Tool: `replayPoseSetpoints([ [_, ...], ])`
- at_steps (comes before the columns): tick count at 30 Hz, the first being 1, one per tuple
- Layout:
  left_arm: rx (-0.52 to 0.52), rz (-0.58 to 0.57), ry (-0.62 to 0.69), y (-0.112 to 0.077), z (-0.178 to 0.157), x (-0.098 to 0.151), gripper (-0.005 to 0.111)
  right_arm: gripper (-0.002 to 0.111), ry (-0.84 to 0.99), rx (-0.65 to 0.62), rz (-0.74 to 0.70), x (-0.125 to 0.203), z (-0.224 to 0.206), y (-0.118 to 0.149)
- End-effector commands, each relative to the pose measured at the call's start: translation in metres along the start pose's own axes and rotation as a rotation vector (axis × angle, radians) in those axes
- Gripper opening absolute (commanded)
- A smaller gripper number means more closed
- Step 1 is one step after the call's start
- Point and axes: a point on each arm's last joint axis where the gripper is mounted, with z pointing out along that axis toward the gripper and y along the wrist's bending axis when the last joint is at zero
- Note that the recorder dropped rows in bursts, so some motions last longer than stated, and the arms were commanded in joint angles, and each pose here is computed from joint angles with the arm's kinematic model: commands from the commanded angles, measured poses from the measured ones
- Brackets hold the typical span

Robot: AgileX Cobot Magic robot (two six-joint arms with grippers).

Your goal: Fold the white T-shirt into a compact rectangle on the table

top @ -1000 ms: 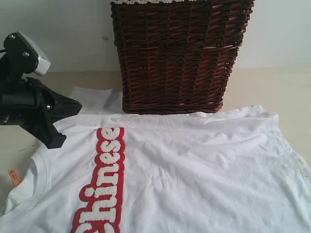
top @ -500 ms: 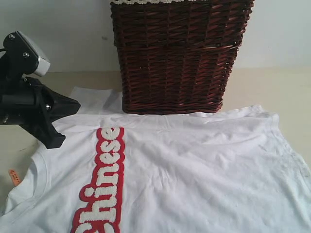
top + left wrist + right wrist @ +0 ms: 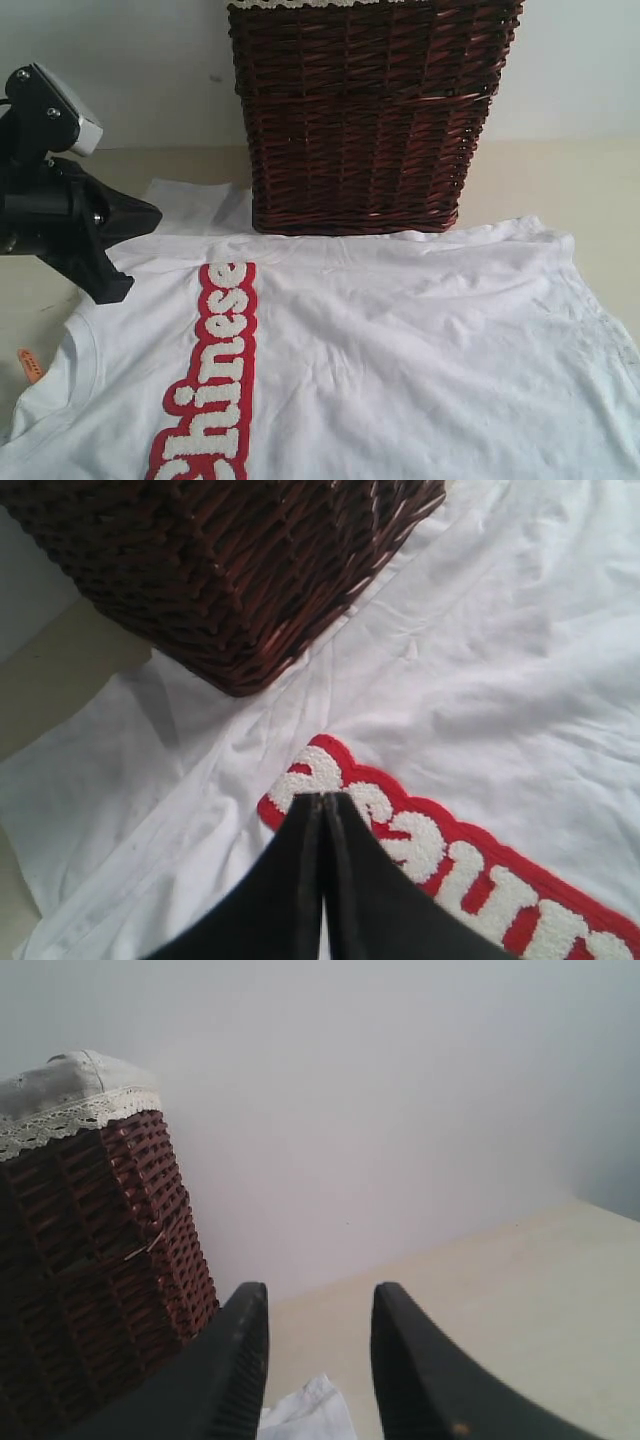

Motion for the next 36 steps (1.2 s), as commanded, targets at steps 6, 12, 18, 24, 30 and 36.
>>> replayPoseSetpoints([
  [6,-0.056,0.235,0.076,-0.010,-0.012,0.026,0.000,0.035,-0.003,0.004,-0.009,0.001,0.000,-0.001],
  [12,0.147,0.539,0.273,-0.060,-0.022,0.110,0.000,0.035,-0.003,0.004,-0.009,0.001,0.000,-0.001],
  [18,0.188,0.503,0.449,-0.069,-0.021,0.147,0.000,0.035,-0.004,0.008,-0.010,0.001,0.000,-0.001],
  [24,0.268,0.362,0.657,-0.072,-0.005,0.180,0.000,0.035,-0.004,0.008,-0.010,0.001,0.000,-0.001],
  [30,0.077,0.228,0.706,-0.054,0.000,0.174,0.000,0.035,-0.004,0.008,-0.008,0.001,0.000,-0.001],
  [36,-0.214,-0.084,0.657,-0.028,0.000,0.150,0.000,0.035,-0.004,0.008,-0.008,0.001,0.000,-0.001],
])
